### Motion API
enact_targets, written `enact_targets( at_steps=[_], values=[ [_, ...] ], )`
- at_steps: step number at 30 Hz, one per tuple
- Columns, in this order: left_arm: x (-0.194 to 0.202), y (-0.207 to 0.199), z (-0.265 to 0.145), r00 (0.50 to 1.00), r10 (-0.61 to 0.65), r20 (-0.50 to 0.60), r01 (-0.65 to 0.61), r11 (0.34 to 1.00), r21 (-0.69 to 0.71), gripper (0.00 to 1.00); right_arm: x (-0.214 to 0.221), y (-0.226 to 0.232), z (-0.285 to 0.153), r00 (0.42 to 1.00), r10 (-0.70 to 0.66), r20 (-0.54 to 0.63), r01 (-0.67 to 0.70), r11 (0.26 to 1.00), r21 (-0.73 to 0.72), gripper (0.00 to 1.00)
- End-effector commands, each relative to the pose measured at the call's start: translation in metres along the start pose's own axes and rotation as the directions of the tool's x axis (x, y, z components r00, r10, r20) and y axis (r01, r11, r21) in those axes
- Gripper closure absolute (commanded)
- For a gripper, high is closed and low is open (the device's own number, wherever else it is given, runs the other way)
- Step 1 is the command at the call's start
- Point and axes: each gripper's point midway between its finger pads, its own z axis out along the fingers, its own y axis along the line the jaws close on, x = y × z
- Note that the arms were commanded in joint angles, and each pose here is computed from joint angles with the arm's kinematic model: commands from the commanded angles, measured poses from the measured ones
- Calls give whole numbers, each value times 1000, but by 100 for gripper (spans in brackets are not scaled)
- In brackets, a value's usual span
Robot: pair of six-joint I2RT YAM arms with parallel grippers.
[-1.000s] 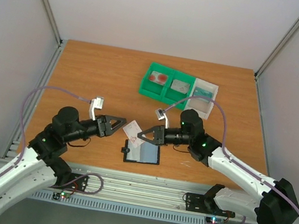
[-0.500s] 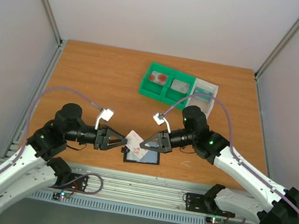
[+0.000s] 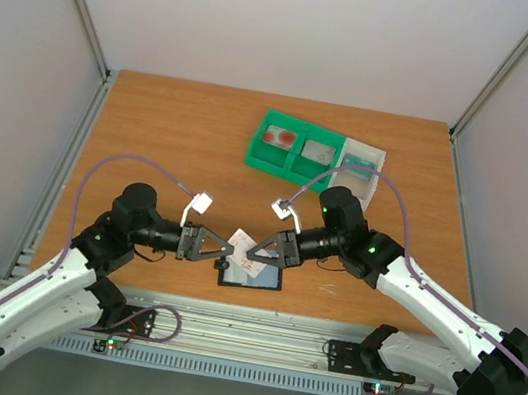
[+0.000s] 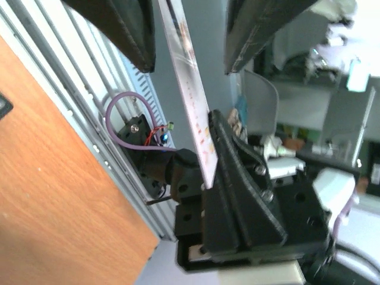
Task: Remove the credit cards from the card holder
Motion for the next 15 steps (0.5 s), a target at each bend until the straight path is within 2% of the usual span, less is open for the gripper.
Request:
enact_targets(
  at_steps=[1,4,8,13,15],
  values=[
    [-12,-6,1,998,44,52,-45,999,26,100,-17,-3,-4,994,10,108,-16,998,57,62],
    [-19,-2,0,994,47,98,-47,999,0,100,-23,-8,-6,982,52,181,-63,997,53,48],
    [-32,6,-5,981,35,191,-26,998,-51,100,-34,-17,-10,952,119,283,-140,989,54,38],
    [-51,9,-11,949,6,314,13,998,-57,100,-50,-13,-15,910,174,377,-178,984,-24,35],
    [-57,12,-16,930,-2,367,27,998,-62,100,-53,-15,-14,895,203,397,-200,979,-51,38]
  ],
)
